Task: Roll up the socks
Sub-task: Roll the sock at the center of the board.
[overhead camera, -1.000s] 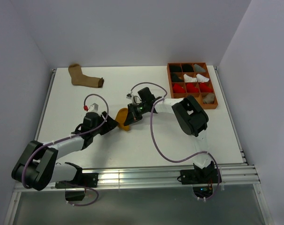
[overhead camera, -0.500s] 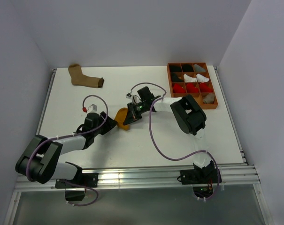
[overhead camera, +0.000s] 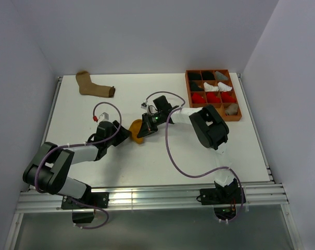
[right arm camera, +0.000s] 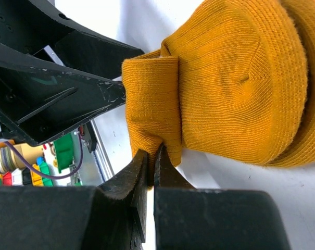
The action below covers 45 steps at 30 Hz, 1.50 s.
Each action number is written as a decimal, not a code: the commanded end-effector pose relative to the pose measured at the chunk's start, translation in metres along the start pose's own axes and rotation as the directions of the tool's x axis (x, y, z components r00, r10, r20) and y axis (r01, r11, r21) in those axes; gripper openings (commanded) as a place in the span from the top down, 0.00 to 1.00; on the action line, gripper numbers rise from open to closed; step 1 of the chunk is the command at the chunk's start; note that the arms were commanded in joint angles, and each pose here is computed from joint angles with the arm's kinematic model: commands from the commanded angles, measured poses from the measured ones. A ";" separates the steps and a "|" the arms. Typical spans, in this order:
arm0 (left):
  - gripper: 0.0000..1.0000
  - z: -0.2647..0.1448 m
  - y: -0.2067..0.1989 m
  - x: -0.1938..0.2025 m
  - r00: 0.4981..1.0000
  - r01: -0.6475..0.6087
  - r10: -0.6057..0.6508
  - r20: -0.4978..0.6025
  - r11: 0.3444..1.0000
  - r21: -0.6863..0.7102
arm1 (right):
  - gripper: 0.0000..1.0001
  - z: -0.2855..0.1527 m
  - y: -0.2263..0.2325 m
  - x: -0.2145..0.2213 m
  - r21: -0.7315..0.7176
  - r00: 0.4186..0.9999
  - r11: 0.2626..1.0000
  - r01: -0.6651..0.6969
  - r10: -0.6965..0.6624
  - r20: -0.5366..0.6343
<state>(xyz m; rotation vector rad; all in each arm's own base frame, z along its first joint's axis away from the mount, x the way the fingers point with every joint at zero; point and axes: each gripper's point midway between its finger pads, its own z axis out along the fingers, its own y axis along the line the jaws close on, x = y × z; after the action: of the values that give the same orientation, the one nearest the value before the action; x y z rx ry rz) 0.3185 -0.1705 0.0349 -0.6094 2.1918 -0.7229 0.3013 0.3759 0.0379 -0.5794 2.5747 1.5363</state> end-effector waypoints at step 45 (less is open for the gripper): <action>0.54 0.049 0.034 0.026 0.963 -0.224 0.153 -0.222 0.913 -0.340 | 0.40 -0.068 0.004 -0.035 0.609 0.781 0.734 0.299 -0.556 0.287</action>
<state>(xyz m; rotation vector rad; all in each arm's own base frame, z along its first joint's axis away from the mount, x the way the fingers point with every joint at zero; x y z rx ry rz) 0.3768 -0.2033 0.0270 -0.5485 2.3216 -0.5181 0.3211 0.3286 0.0652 -0.5686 2.3211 0.8719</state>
